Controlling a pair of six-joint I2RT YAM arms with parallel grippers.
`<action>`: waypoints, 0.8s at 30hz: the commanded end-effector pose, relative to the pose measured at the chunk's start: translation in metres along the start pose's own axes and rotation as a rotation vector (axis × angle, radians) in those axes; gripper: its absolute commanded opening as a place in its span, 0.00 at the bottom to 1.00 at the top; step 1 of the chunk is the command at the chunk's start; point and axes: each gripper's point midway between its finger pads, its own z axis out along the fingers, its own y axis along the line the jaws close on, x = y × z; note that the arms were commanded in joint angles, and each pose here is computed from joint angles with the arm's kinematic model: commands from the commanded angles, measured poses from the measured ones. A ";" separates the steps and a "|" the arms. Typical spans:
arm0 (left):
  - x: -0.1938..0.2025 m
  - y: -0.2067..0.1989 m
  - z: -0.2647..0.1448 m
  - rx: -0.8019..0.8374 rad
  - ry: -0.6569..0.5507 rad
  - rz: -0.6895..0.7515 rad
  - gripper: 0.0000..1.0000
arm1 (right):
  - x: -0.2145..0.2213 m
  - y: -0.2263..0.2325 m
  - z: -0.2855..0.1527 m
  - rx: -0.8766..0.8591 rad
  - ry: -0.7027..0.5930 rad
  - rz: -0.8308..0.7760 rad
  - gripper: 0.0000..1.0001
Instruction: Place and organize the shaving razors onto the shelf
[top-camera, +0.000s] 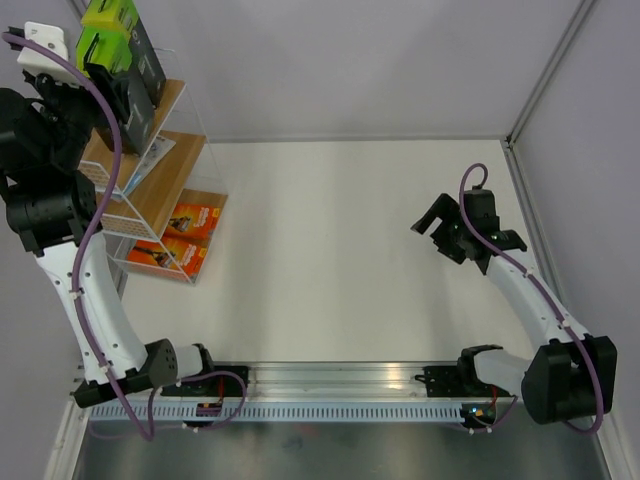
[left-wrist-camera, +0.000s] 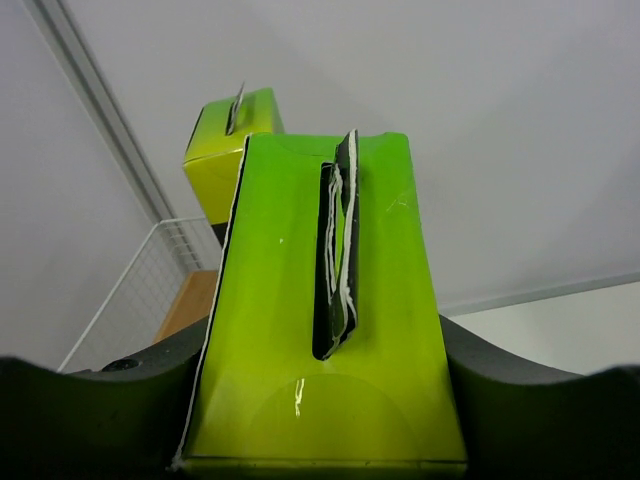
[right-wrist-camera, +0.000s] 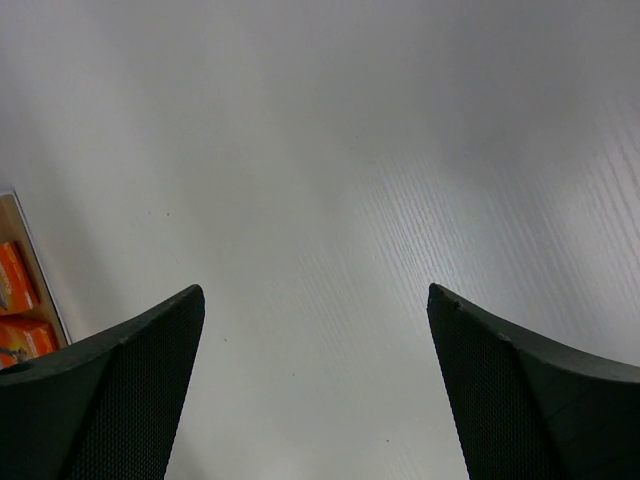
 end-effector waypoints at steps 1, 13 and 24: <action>-0.024 0.014 -0.009 -0.049 -0.084 0.033 0.37 | -0.001 -0.006 0.007 0.032 0.001 -0.033 0.98; 0.001 0.046 -0.002 0.008 -0.040 -0.082 0.37 | -0.007 0.018 0.018 0.015 0.024 -0.093 0.98; 0.019 0.056 0.008 0.033 0.001 -0.095 0.38 | -0.010 0.018 0.021 0.037 0.026 -0.085 0.98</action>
